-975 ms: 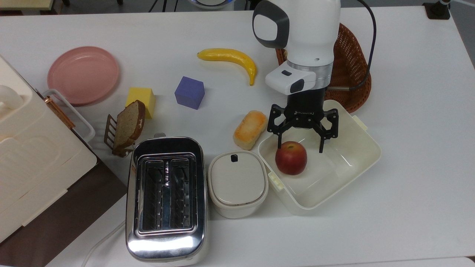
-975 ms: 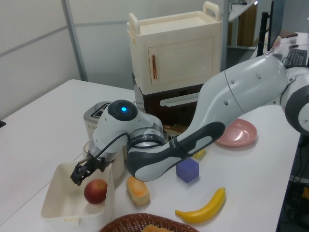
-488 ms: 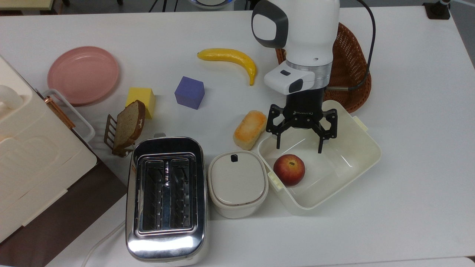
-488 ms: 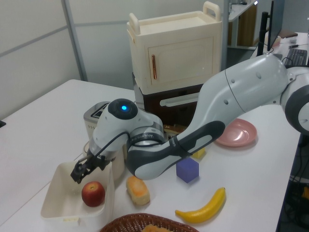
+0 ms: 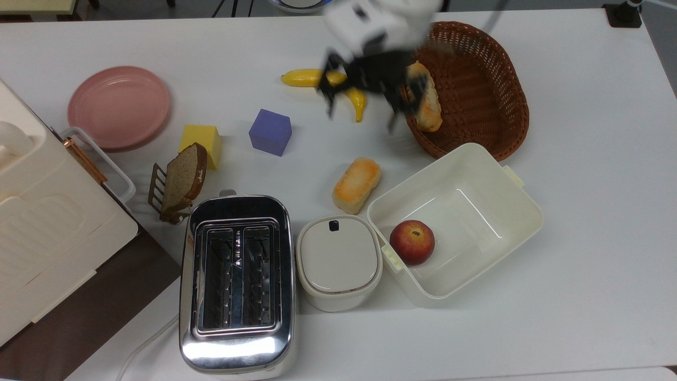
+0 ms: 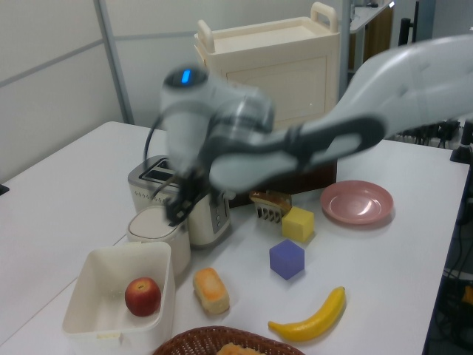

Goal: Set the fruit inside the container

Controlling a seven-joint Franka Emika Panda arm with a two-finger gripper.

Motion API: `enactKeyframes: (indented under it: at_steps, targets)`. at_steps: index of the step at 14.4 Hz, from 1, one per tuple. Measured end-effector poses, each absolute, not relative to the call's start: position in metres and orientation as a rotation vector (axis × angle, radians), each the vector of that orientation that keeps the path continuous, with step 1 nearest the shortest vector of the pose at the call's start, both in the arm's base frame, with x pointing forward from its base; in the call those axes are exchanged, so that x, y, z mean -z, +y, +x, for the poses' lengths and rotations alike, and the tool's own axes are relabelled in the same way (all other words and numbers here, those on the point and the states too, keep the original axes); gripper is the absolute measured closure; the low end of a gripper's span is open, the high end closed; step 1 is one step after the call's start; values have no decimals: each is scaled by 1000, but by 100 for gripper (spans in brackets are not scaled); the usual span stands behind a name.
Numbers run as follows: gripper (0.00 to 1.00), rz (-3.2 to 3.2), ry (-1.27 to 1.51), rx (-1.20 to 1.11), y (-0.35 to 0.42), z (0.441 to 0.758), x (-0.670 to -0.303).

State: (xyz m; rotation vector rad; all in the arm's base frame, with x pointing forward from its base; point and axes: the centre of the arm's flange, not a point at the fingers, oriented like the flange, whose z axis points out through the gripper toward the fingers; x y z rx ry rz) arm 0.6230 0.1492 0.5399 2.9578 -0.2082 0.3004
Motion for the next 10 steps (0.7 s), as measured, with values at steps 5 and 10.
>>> enactKeyframes:
  at_steps: [5,10]
  targets:
    - [0,2959,-195,-97,19,544,-652]
    - [0,3010,-260,43,-14,539,-632]
